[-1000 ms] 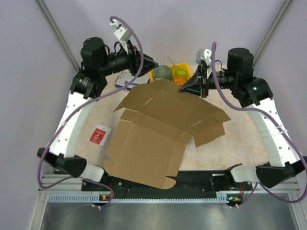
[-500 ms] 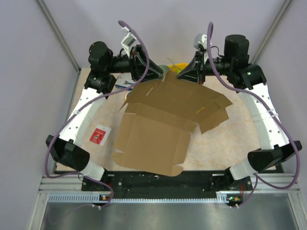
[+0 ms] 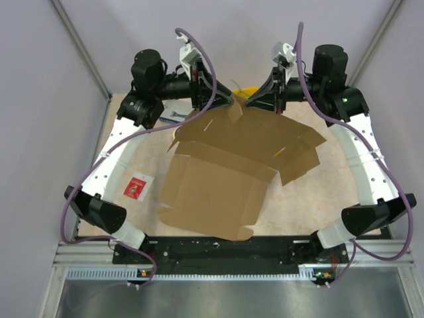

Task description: Fold the paper box

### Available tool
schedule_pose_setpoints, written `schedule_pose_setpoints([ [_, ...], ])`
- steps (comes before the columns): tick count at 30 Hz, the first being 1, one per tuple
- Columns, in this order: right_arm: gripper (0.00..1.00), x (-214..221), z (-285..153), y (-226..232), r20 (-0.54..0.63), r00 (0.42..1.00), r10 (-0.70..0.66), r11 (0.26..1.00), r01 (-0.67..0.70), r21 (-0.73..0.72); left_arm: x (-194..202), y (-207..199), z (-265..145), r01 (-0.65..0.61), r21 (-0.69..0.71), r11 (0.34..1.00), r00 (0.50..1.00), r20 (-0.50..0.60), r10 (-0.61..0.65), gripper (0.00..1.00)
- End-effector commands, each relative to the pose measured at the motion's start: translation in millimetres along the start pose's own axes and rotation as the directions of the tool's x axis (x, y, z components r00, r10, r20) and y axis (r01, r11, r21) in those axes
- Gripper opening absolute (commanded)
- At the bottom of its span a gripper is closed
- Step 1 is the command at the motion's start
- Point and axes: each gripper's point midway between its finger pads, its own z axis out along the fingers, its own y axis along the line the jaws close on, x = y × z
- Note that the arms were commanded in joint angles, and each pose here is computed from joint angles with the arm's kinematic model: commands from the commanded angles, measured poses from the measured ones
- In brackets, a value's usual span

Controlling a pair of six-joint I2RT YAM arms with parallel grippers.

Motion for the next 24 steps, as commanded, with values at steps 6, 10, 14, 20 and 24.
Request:
schedule_pose_setpoints([
  [6,0.00,-25.2,3.2,25.1,0.067,0.994,-0.084,0.992,0.090,-0.085,17.5,-0.8,10.9,-0.070,0.018,0.997,0.996,-0.056,0.071,0.42],
  [10,0.00,-22.9,4.3,27.3,0.064,0.995,-0.080,0.992,0.086,-0.087,17.4,0.5,12.2,-0.072,0.017,0.997,0.996,-0.053,0.073,0.22],
  [14,0.00,-19.8,4.0,26.2,0.057,0.996,-0.075,0.994,0.079,-0.069,13.6,-4.2,10.9,-0.108,0.024,0.994,0.993,-0.046,0.109,0.05],
  [20,0.28,-21.5,-6.8,8.5,0.031,0.999,-0.030,0.993,0.026,0.119,11.8,-7.4,7.0,-0.168,0.002,0.986,0.985,-0.033,0.168,0.00],
  [24,0.69,-23.6,-46.2,-9.8,0.049,0.998,0.031,0.949,-0.044,0.311,11.9,-4.5,4.6,-0.192,-0.026,0.981,0.981,-0.040,0.191,0.00],
])
